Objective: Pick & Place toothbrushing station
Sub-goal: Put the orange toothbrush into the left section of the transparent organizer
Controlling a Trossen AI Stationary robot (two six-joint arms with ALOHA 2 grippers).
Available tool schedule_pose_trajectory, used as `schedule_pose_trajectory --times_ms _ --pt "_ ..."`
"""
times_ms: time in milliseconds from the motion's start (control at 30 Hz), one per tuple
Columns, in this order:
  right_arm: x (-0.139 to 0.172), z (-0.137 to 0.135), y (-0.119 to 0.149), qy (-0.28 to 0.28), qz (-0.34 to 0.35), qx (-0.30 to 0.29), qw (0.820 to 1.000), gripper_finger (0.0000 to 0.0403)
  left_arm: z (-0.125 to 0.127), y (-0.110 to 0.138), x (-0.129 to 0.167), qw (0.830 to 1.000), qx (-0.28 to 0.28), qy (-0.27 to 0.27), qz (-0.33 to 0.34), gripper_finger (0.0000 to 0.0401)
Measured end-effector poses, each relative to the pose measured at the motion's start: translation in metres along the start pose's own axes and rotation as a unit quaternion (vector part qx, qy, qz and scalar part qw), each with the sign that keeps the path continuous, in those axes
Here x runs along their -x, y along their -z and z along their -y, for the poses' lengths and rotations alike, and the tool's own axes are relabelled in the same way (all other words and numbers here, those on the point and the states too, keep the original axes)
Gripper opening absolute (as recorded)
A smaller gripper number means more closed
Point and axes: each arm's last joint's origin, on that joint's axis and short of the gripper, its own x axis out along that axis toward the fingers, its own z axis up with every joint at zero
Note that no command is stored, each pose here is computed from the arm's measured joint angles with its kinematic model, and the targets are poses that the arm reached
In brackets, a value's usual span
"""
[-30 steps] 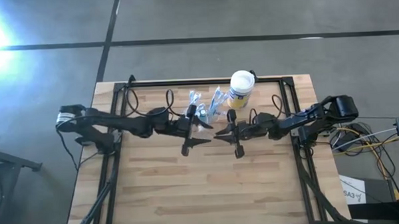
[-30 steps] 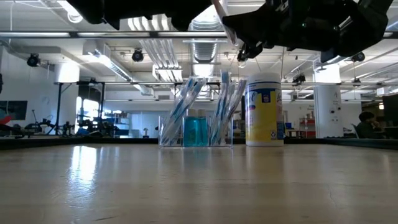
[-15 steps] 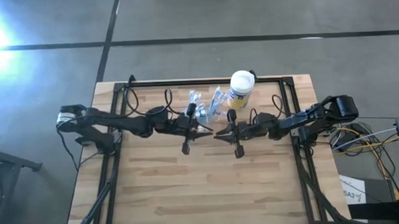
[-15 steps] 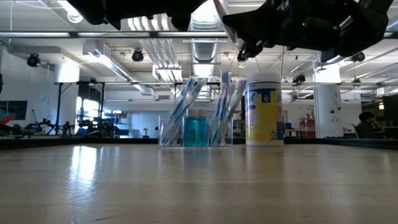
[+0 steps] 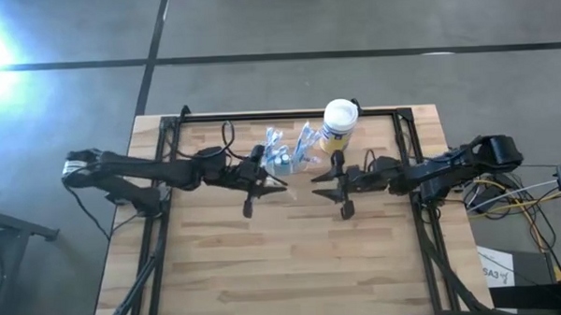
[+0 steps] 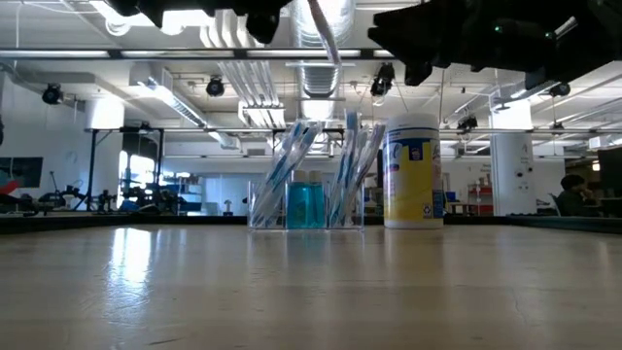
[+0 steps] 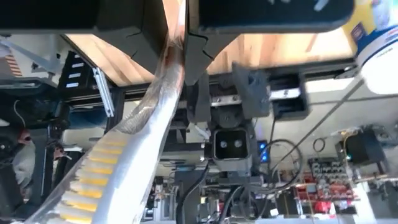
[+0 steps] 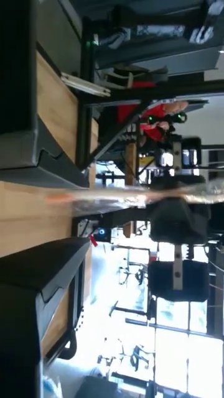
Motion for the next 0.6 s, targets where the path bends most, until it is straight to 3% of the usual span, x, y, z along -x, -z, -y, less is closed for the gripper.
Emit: schedule_pose_trajectory --times_ms 300,600 --pt "0.058 -0.003 -0.008 0.017 0.019 -0.008 1.000 0.0127 0.008 -0.002 0.055 0.997 0.010 -0.073 -0.024 0.0025" --pt "0.102 -0.005 -0.001 0.051 0.064 -0.004 0.997 0.0042 0.019 0.024 0.115 0.996 -0.002 -0.091 0.011 0.0025"
